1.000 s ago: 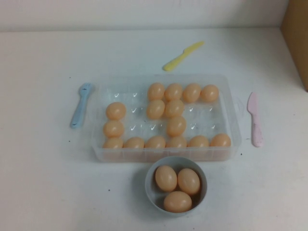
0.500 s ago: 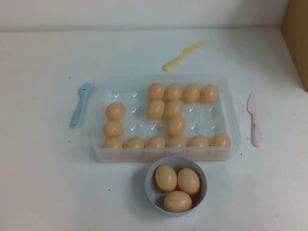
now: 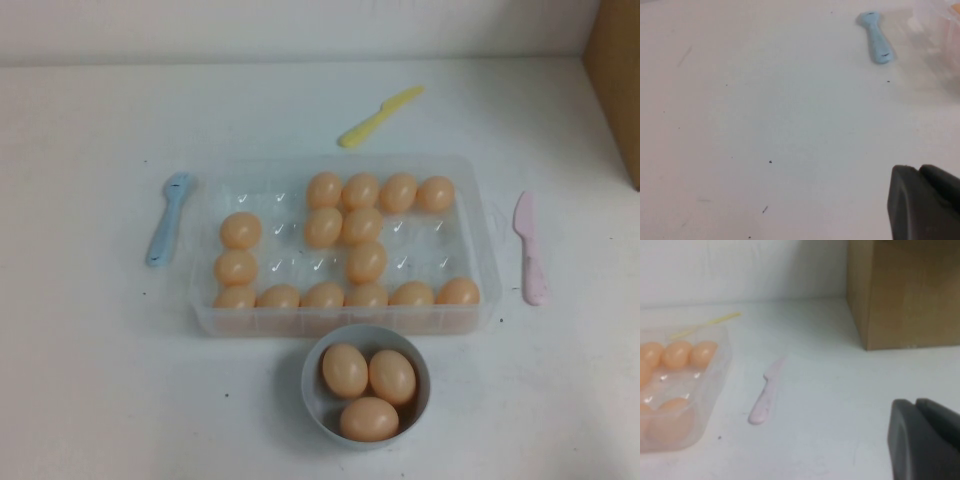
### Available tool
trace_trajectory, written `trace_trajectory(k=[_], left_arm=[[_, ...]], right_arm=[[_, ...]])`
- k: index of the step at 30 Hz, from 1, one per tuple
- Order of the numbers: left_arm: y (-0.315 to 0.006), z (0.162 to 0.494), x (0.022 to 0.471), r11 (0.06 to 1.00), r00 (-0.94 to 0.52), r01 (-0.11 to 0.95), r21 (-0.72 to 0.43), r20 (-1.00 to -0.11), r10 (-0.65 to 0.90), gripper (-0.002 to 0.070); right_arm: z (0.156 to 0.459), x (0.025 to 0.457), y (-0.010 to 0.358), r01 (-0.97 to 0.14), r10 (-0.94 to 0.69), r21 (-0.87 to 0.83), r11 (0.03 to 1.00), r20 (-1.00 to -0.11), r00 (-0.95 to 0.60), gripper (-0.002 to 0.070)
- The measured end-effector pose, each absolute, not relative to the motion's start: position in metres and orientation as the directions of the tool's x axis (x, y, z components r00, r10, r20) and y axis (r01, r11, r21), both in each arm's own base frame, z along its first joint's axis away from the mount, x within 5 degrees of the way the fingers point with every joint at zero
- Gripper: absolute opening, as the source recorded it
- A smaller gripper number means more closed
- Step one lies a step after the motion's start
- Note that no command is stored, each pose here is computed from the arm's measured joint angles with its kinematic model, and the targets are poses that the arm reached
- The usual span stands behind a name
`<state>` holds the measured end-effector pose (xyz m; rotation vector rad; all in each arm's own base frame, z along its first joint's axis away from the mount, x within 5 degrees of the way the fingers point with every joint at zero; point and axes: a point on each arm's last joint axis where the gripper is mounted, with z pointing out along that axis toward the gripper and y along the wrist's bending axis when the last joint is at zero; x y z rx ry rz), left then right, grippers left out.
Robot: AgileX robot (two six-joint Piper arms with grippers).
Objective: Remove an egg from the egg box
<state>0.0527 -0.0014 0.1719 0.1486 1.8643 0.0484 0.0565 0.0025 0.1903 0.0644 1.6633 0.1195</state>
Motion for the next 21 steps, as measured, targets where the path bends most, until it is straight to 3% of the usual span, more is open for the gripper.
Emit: trace_trajectory(k=[9,21], left_arm=[[-0.001,0.172,0.053,0.991,-0.287,0.078,0.109,-0.949,0.127,-0.0005],[-0.001,0.172,0.053,0.991,-0.287,0.078,0.109,-0.949,0.127,-0.0005]], right_arm=[[0.174,0.053,0.004,-0.004,0.147,0.154,0.988,-0.951,-0.273,-0.0017],[0.173,0.053,0.006,-0.045,0.141,0.162,0.986,-0.944,-0.297,-0.0017]])
